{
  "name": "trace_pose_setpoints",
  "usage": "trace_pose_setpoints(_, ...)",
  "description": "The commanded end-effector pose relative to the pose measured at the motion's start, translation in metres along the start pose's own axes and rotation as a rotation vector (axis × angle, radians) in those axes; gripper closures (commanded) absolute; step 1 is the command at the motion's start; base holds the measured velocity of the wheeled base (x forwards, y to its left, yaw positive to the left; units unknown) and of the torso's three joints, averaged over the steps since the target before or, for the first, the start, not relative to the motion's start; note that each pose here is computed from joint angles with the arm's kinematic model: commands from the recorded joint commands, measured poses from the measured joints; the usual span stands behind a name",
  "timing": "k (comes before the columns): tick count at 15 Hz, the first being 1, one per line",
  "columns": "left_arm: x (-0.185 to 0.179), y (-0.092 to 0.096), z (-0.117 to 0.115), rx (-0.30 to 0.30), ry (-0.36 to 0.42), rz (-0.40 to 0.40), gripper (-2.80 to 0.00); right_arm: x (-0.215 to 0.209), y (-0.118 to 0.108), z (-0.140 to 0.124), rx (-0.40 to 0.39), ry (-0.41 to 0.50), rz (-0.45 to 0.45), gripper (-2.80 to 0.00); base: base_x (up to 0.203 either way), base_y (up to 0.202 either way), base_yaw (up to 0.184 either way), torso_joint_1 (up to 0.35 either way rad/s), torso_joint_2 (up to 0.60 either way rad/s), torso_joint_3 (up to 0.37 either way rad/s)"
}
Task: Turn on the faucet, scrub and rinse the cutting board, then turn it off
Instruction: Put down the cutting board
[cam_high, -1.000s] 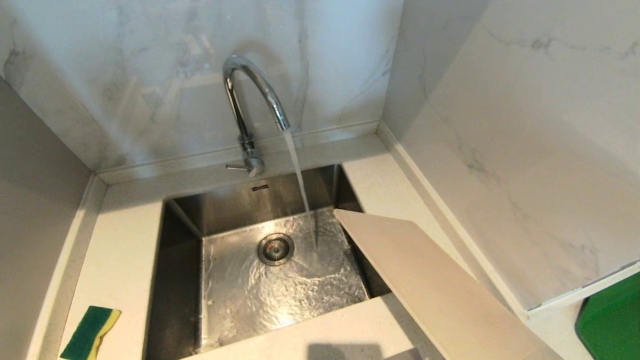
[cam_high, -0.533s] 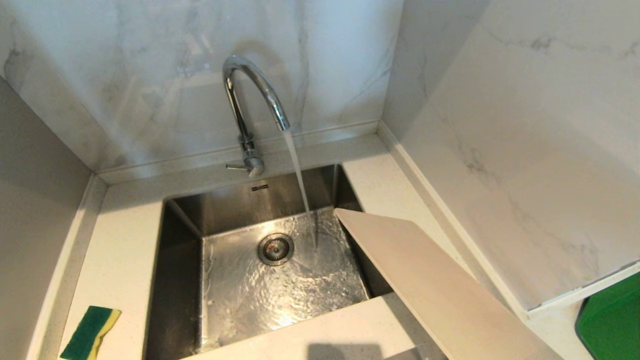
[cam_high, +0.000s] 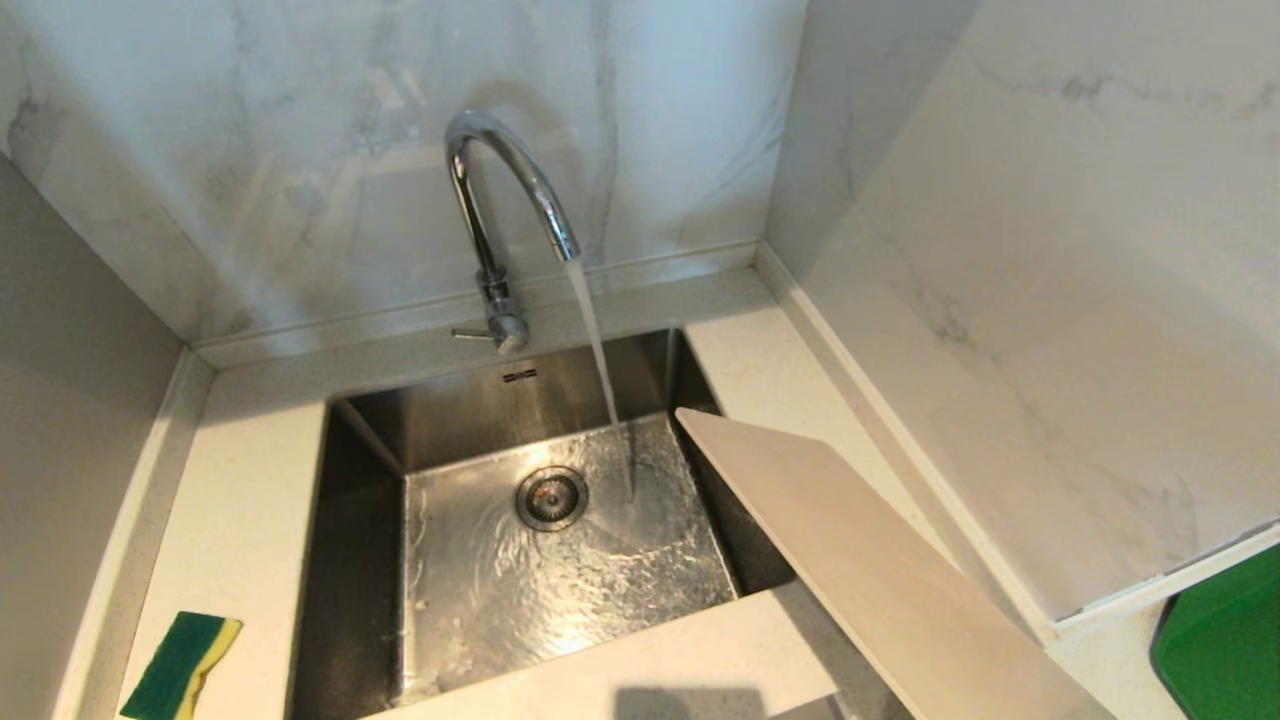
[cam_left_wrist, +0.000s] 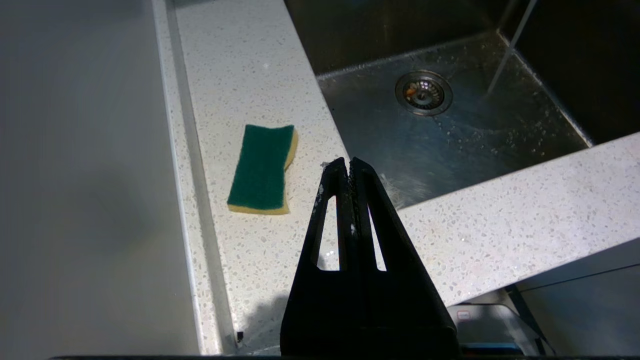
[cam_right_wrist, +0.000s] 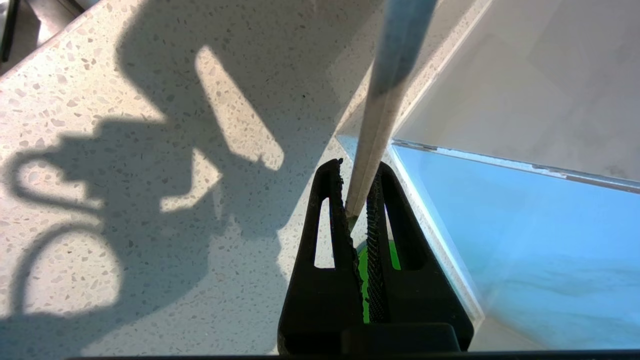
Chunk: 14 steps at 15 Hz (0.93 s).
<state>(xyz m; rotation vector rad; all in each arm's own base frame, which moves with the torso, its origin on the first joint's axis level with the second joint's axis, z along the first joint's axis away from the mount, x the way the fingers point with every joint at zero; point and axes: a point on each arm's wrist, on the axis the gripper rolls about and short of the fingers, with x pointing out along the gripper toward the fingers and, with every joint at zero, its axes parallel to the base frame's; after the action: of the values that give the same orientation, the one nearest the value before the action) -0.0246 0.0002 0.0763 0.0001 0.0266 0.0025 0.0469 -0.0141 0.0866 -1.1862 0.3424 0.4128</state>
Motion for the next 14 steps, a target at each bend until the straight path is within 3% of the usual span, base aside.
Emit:
trace_pose_setpoints(1, 0.0001, 0.0, 0.0001, 0.0, 0.001, 0.001, 0.0, 0.0003, -0.0002, -0.0002, -0.013, -0.002, 0.002, 0.0, 0.0, 0.0, 0.0, 0.0, 0.0, 0.0)
trace_pose_setpoints(14, 0.0001, 0.0, -0.0001, 0.0, 0.002, 0.001, 0.0, -0.0045, 0.0008, 0.0004, 0.013, 0.082, -0.039, 0.0, 0.0, 0.0, 0.0, 0.0, 0.0, 0.0)
